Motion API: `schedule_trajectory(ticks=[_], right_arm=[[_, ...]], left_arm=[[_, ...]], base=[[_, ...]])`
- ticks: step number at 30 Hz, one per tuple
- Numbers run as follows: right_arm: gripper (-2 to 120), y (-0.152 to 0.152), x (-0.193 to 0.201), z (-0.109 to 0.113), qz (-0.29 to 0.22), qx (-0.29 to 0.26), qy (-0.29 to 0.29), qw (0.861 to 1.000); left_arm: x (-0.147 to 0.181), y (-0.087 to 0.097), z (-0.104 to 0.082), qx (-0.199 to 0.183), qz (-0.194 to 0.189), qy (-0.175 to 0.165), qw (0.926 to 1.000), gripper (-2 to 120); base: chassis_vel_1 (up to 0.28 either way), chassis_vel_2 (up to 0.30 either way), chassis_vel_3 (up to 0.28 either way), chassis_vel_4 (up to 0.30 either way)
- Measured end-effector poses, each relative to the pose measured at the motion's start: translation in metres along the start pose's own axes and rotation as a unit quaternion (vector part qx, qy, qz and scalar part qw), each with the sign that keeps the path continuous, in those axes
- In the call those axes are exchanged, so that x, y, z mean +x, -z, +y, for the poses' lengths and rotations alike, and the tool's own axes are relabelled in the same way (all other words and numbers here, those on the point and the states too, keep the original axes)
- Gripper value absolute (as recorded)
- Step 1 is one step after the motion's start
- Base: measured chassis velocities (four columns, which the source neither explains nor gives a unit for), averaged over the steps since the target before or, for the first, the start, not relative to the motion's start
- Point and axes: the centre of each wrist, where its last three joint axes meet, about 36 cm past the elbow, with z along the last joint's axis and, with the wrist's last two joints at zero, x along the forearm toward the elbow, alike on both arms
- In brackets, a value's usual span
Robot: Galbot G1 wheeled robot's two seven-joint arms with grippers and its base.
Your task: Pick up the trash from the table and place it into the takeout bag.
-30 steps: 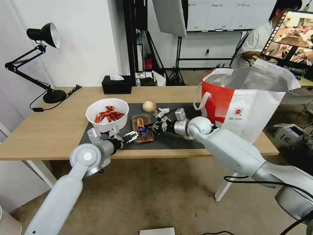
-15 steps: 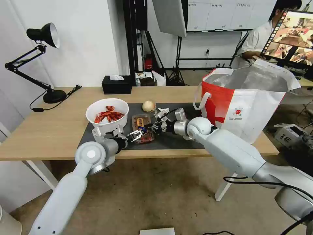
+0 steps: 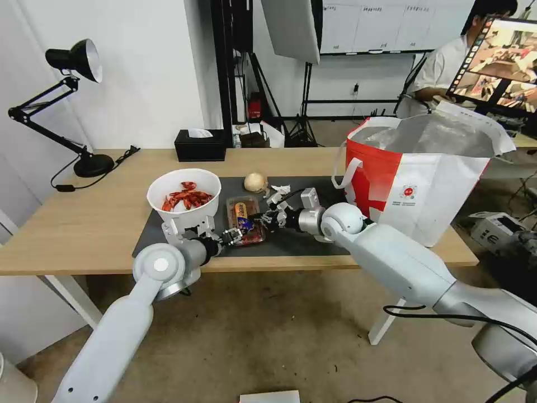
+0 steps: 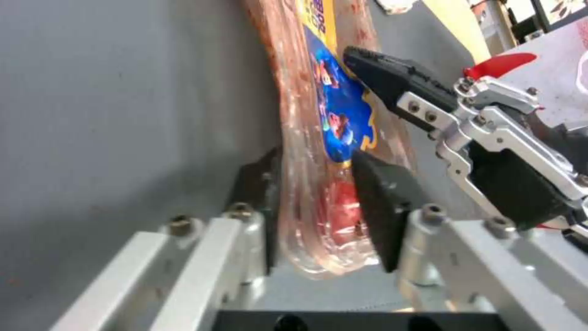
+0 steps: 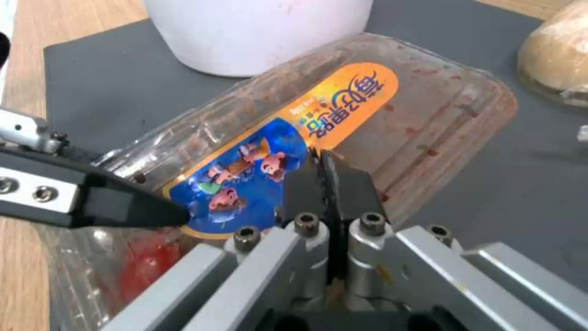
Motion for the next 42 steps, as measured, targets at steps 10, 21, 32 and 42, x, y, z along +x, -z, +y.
schedule_trajectory(ticks=[10,21,32,42], right_arm=[[0,0.0,0.006,0.001,-0.003,0.0,-0.001,1.0],[0,0.005,0.05,0.015,-0.09,-0.031,-0.046,0.994],[26,-0.02,0.11,0.114,-0.193,-0.085,-0.213,0.954],[59,-0.073,0.148,0.168,-0.187,-0.093,-0.253,0.945]], left_arm=[[0.003,-0.001,-0.001,-0.006,-0.005,0.002,1.0,0],[0.016,-0.003,-0.011,-0.023,-0.027,-0.005,0.9994,0],[0.036,0.027,-0.039,-0.066,-0.122,-0.07,0.9879,0],[0.032,0.044,-0.06,-0.084,-0.172,-0.11,0.9753,0]], base=[[0.0,0.0,0.0,0.0],[0.0,0.0,0.0,0.0],[0.0,0.0,0.0,0.0],[0.0,0.0,0.0,0.0]])
